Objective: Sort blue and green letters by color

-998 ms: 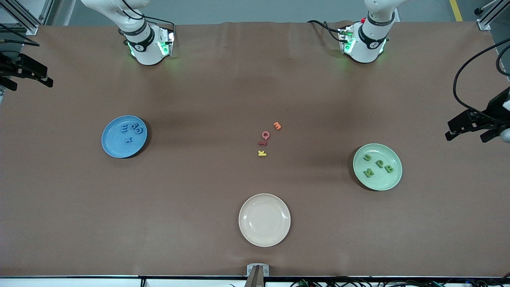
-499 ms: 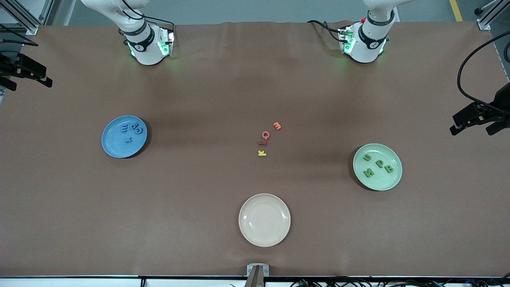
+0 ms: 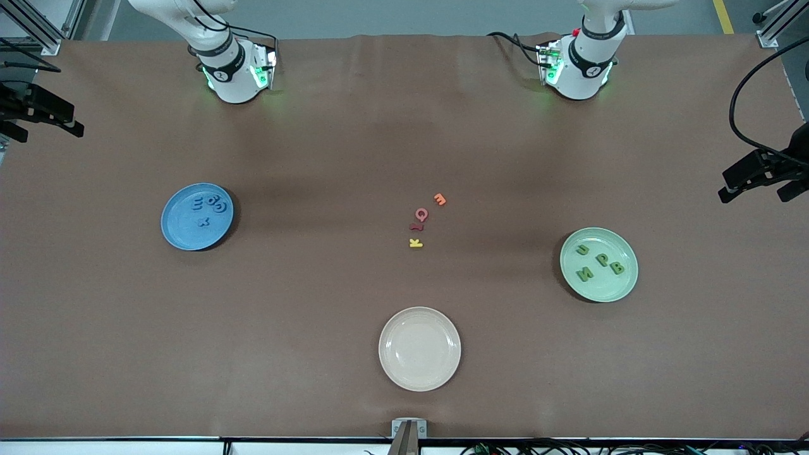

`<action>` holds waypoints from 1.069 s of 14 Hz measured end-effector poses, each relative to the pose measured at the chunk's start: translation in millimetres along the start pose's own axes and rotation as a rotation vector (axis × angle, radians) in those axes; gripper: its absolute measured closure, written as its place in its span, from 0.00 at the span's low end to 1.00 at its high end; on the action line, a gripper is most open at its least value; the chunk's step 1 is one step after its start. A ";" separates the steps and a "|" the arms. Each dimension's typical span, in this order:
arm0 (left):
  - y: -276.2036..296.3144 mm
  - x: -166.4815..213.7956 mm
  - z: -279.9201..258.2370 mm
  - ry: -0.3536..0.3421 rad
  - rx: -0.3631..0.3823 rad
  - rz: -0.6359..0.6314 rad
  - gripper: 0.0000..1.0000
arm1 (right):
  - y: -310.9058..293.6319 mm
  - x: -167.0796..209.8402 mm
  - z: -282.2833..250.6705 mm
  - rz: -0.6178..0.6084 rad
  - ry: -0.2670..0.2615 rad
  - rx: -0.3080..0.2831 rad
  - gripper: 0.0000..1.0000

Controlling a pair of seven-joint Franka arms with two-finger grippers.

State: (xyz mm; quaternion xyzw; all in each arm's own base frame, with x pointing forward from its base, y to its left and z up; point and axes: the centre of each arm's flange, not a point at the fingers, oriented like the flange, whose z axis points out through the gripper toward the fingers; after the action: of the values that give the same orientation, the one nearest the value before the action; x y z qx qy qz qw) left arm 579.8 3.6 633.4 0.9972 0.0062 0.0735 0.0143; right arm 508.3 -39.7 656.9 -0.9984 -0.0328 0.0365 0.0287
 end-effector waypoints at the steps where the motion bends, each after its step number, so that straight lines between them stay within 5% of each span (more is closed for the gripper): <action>1: -0.4 -0.6 -1.9 0.003 0.000 -0.001 0.00 | -0.2 0.0 0.0 0.000 0.000 0.001 0.00; 15: -2.5 -17.9 -29.5 0.006 -0.003 -0.003 0.00 | 11.9 -1.5 4.6 0.023 -0.009 0.007 0.00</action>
State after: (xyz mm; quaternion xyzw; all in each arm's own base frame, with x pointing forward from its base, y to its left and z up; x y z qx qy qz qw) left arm 557.7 6.6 659.9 0.9969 0.0077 0.0764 0.0159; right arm 507.2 -51.4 651.7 -0.9984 -0.0214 0.0416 0.0314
